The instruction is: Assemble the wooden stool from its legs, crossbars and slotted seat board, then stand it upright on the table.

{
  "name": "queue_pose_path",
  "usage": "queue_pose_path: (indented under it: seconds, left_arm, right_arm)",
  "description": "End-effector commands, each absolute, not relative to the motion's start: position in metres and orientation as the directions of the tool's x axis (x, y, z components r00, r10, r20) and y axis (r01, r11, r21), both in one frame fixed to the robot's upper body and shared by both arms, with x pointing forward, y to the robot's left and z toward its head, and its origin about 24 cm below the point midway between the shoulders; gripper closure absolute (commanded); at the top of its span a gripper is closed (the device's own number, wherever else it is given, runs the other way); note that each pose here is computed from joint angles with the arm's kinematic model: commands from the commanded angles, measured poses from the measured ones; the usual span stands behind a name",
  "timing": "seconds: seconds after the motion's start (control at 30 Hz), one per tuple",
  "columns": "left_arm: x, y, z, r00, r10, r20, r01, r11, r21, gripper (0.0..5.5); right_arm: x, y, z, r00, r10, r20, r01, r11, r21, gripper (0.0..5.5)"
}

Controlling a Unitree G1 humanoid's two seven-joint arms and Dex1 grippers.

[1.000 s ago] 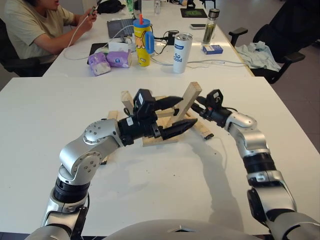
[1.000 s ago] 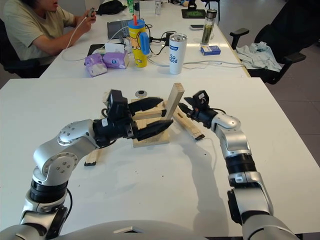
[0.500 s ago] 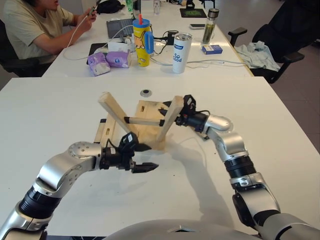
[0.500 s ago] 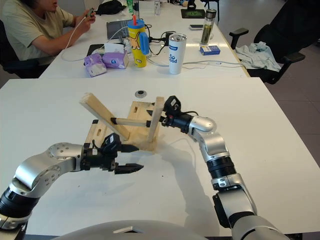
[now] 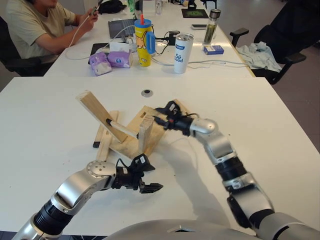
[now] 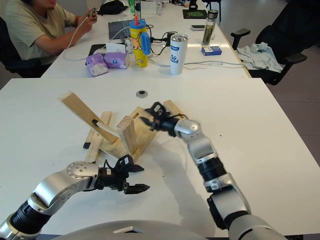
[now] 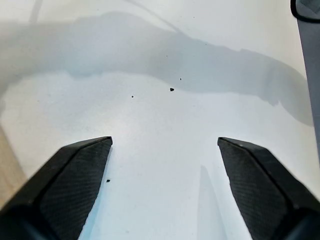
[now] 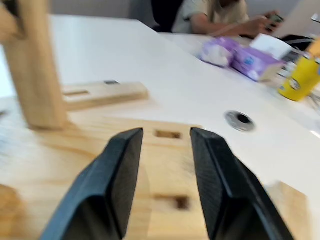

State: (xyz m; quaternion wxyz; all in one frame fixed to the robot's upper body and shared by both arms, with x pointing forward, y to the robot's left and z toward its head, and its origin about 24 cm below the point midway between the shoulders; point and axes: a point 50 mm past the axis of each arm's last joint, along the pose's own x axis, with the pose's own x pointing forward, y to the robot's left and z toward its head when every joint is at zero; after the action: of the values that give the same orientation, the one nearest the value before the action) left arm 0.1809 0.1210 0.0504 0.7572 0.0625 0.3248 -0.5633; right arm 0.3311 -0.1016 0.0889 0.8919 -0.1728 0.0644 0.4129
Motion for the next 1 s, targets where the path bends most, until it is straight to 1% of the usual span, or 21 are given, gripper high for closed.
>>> queue_pose_path:
  seconds: [0.03, 0.2, 0.33, 0.47, 0.53, 0.6, 0.7, 0.8, 0.9, 1.0]
  left_arm:
    - [0.182, 0.117, 0.050, 0.155, -0.810, -0.565, 0.899, 0.353, -0.258, 1.57]
    - [0.185, 0.113, 0.049, 0.156, -0.812, -0.562, 0.901, 0.350, -0.255, 1.57]
    - [0.186, 0.112, 0.046, 0.161, -0.810, -0.564, 0.900, 0.355, -0.254, 1.57]
    - [0.189, 0.115, 0.044, 0.189, -0.797, -0.573, 0.894, 0.382, -0.236, 1.57]
    - [0.192, 0.118, 0.043, 0.210, -0.783, -0.586, 0.888, 0.403, -0.220, 1.57]
    - [0.196, 0.121, 0.042, 0.230, -0.769, -0.596, 0.885, 0.420, -0.200, 1.57]
    - [0.202, 0.125, 0.043, 0.268, -0.754, -0.600, 0.879, 0.446, -0.169, 1.57]
    - [0.213, 0.134, 0.044, 0.342, -0.718, -0.606, 0.858, 0.501, -0.110, 1.57]
    - [0.226, 0.142, 0.043, 0.433, -0.666, -0.608, 0.818, 0.573, -0.045, 1.57]
    - [0.241, 0.148, 0.044, 0.520, -0.606, -0.602, 0.765, 0.644, 0.012, 1.57]
  right_arm:
    - [0.350, -0.105, 0.088, 0.660, 0.689, -0.299, -0.747, 0.562, -0.355, 3.76]
    - [0.361, -0.107, 0.076, 0.634, 0.680, -0.369, -0.769, 0.502, -0.395, 3.76]
    - [0.363, -0.107, 0.066, 0.581, 0.671, -0.461, -0.807, 0.404, -0.430, 3.76]
    - [0.356, -0.103, 0.051, 0.455, 0.634, -0.625, -0.877, 0.197, -0.438, 3.76]
    - [0.351, -0.105, 0.041, 0.382, 0.587, -0.713, -0.904, 0.078, -0.420, 3.76]
    - [0.343, -0.110, 0.030, 0.307, 0.527, -0.793, -0.926, -0.027, -0.376, 3.76]
    - [0.329, -0.121, 0.018, 0.205, 0.463, -0.862, -0.948, -0.124, -0.292, 3.76]
    - [0.309, -0.134, 0.008, 0.123, 0.465, -0.877, -0.968, -0.137, -0.209, 3.76]
    - [0.294, -0.133, 0.009, 0.103, 0.552, -0.827, -0.983, -0.070, -0.170, 3.76]
    - [0.280, -0.122, 0.016, 0.106, 0.653, -0.750, -0.989, -0.006, -0.145, 3.76]
